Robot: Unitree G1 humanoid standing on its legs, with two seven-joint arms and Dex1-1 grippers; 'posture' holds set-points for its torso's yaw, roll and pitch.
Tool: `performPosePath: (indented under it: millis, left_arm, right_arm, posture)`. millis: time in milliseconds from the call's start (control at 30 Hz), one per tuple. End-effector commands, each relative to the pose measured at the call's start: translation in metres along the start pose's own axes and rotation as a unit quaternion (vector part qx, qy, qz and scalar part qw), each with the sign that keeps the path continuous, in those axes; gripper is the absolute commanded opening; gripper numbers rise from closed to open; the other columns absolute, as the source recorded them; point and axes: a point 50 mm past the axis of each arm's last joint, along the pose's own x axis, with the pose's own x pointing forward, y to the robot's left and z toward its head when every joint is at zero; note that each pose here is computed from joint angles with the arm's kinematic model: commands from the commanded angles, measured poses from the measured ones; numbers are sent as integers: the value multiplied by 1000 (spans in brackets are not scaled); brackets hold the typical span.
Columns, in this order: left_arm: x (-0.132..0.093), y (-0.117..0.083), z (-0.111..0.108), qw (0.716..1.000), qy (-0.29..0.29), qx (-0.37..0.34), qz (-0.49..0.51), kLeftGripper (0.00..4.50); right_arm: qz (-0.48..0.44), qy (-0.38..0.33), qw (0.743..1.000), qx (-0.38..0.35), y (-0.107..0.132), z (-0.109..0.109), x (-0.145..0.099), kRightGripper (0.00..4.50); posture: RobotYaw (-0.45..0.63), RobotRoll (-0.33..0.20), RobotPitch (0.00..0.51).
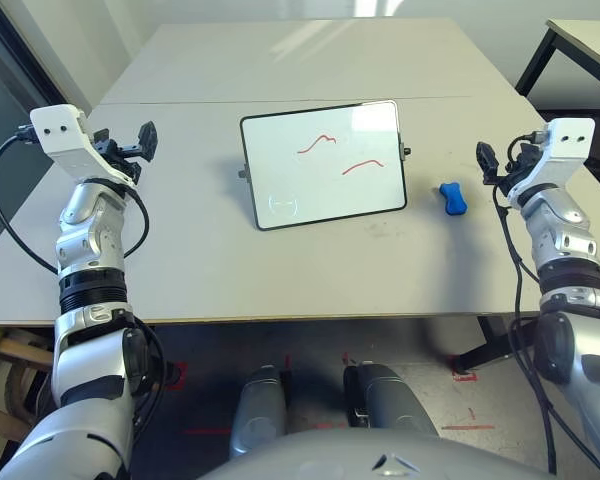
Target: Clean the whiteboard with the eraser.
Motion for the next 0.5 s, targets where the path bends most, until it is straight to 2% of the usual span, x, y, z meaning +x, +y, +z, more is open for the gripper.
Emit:
performPosePath:
  millis: [33, 200, 333, 500]
  left_arm:
    - [2, 2, 4, 1000, -5, 6, 4, 4500]
    - [1, -3, 4, 1000, -8, 5, -9, 4500]
    - [4, -15, 19, 998, -21, 11, -63, 4500]
    - [-7, -49, 34, 978, -19, 36, -204, 4500]
  right_arm:
    - [-8, -6, 1000, -1, -4, 2, -1, 4466]
    - [-9, -6, 1000, -3, -4, 3, -1, 4466]
    - [-18, -1, 1000, -5, -4, 4, 2, 4466]
    - [-16, 11, 1000, -12, -1, 3, 4, 4466]
  posture:
    - [-65, 0, 35]
    - [-63, 0, 30]
    - [-65, 0, 28]
    - [-62, 0, 31]
